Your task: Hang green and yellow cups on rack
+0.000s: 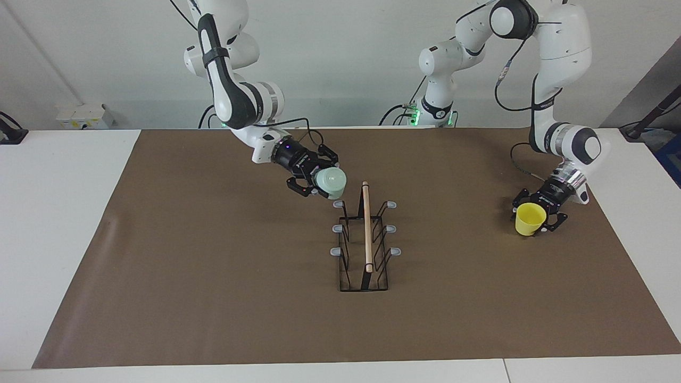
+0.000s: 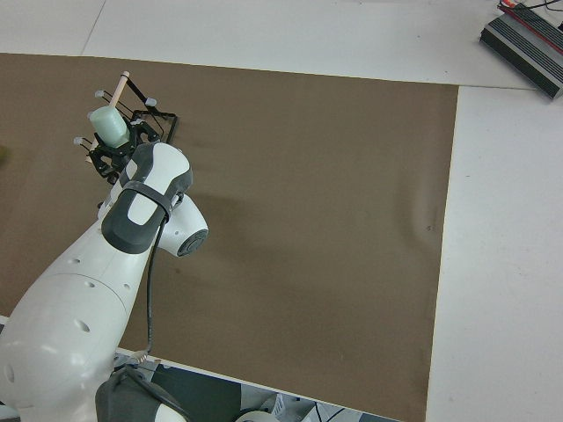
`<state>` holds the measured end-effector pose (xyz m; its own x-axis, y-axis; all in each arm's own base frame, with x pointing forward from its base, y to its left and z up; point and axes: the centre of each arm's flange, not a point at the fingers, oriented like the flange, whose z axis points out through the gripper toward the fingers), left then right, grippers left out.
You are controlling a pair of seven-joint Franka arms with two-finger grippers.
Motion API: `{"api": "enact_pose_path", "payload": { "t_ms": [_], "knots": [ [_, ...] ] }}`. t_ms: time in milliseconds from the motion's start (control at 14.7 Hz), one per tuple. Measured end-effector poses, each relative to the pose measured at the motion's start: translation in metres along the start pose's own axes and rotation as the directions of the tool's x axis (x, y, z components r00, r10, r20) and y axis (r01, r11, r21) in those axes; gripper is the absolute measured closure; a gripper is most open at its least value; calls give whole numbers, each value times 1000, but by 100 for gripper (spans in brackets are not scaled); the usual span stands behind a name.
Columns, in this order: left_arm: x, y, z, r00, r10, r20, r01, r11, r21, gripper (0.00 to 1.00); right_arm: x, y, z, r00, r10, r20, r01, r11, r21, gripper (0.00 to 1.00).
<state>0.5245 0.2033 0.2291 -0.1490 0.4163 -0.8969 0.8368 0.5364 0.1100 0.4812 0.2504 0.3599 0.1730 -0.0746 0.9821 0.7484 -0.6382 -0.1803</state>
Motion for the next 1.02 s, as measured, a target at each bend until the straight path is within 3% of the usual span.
{"api": "enact_pose_path", "payload": {
  "t_ms": [545,749,1022],
  "knots": [
    [-76,16,-24,988,154,6,-154,988,-17,32,-21,-4,13,1000,-11,-13,11,1000,17,33],
    [-120,18,-29,958,278,-70,-275,960,51,32,-33,-5,19,1000,-14,-5,14,1000,28,33],
    [-204,5,-3,845,507,-169,-479,859,184,32,-34,-5,20,1000,-16,-6,16,999,29,33]
  ]
}}
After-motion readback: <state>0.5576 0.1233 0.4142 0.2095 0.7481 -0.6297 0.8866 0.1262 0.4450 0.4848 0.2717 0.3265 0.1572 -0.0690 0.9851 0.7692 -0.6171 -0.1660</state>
